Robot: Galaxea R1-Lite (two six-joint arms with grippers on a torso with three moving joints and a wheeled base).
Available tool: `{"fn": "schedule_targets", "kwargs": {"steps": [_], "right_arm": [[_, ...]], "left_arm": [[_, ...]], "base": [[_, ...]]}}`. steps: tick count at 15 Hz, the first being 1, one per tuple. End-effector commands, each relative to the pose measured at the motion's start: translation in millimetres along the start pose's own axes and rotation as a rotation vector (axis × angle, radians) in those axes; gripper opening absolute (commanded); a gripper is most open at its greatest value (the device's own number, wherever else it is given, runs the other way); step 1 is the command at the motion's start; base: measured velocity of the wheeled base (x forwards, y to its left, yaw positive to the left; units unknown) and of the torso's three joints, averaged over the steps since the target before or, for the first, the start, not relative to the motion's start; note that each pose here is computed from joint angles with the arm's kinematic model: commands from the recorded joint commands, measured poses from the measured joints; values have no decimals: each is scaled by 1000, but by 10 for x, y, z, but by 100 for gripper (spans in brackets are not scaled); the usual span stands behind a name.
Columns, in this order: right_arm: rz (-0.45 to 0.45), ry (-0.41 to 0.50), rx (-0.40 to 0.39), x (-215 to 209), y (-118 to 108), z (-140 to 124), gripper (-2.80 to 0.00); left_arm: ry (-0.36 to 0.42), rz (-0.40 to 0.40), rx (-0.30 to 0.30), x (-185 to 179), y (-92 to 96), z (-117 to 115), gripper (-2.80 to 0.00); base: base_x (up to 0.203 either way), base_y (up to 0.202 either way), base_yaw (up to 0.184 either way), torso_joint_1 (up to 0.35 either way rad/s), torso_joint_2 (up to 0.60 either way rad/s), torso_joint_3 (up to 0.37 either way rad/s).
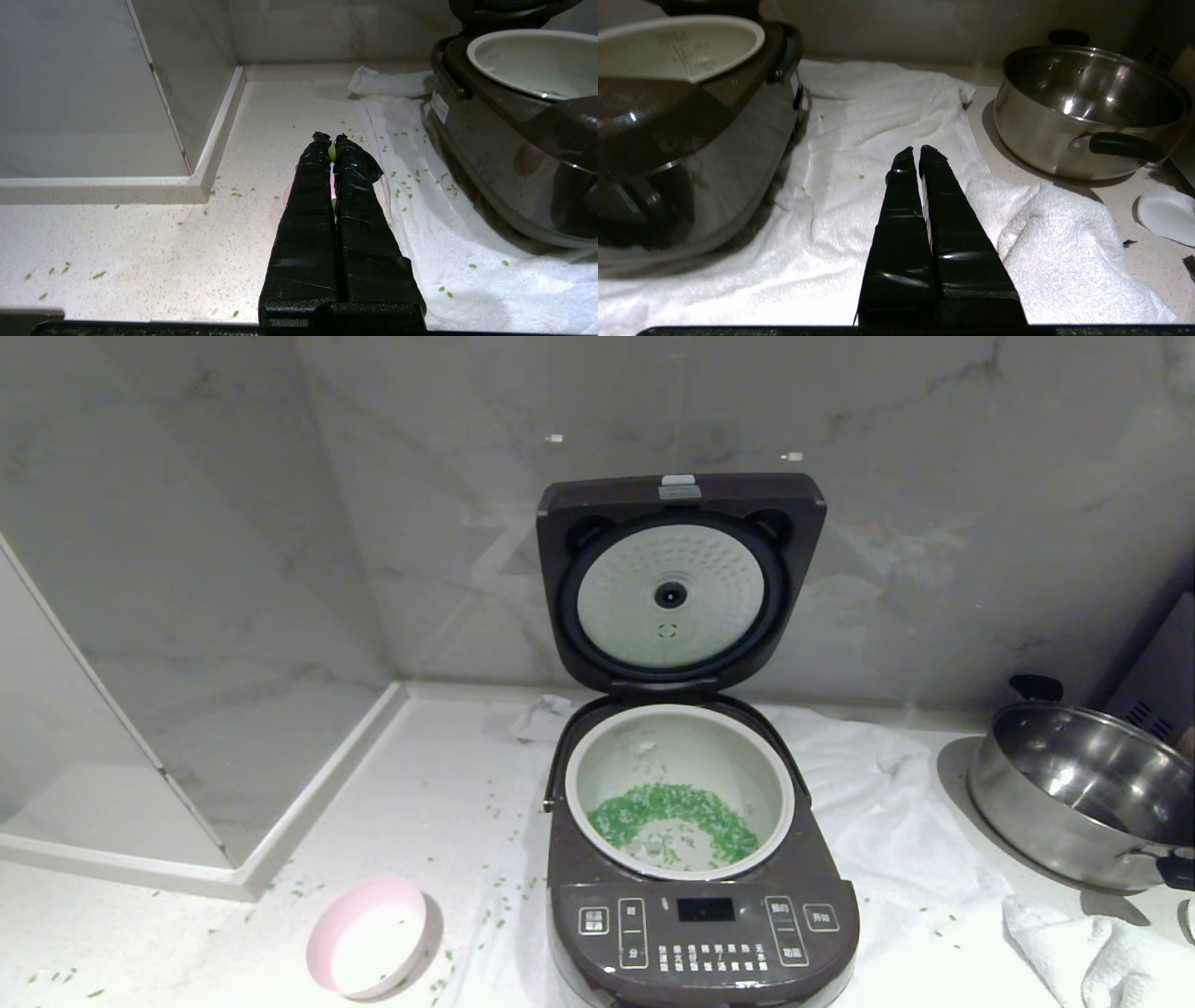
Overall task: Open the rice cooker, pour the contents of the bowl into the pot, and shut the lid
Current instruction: Close the rice cooker
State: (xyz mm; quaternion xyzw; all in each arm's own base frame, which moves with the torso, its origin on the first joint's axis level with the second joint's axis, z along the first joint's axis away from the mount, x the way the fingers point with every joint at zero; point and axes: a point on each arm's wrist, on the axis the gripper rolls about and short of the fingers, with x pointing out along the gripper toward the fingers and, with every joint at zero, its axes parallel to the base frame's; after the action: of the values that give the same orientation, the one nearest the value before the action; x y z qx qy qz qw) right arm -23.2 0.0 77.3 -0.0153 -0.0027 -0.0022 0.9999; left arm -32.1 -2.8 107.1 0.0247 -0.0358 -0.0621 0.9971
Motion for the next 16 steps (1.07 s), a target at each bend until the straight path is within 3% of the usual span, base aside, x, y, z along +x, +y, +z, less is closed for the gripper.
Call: {"fn": "schedule_targets", "kwargs": {"steps": [1, 5, 11, 13, 16], "right_arm": [[-1, -67, 38, -60, -7, 209, -280], [35, -50, 87, 34, -21, 923, -280], [170, -23, 340, 1036, -35, 2437, -280], [247, 11, 442, 1473, -21, 2734, -280], [280, 99, 509, 2089, -6, 2903, -280]], "left_arm": [[1, 3, -1, -5, -3, -76, -280], [31, -4, -1, 24, -5, -174, -280], [34, 8, 15, 24, -3, -175, -280], [34, 17, 12, 24, -1, -175, -280], [37, 18, 10, 23, -1, -178, -280]], "base": [[0, 0, 0, 0, 0, 0], [0, 0, 0, 0, 0, 0], [0, 0, 0, 0, 0, 0], [0, 0, 0, 0, 0, 0], [0, 0, 0, 0, 0, 0]]}}
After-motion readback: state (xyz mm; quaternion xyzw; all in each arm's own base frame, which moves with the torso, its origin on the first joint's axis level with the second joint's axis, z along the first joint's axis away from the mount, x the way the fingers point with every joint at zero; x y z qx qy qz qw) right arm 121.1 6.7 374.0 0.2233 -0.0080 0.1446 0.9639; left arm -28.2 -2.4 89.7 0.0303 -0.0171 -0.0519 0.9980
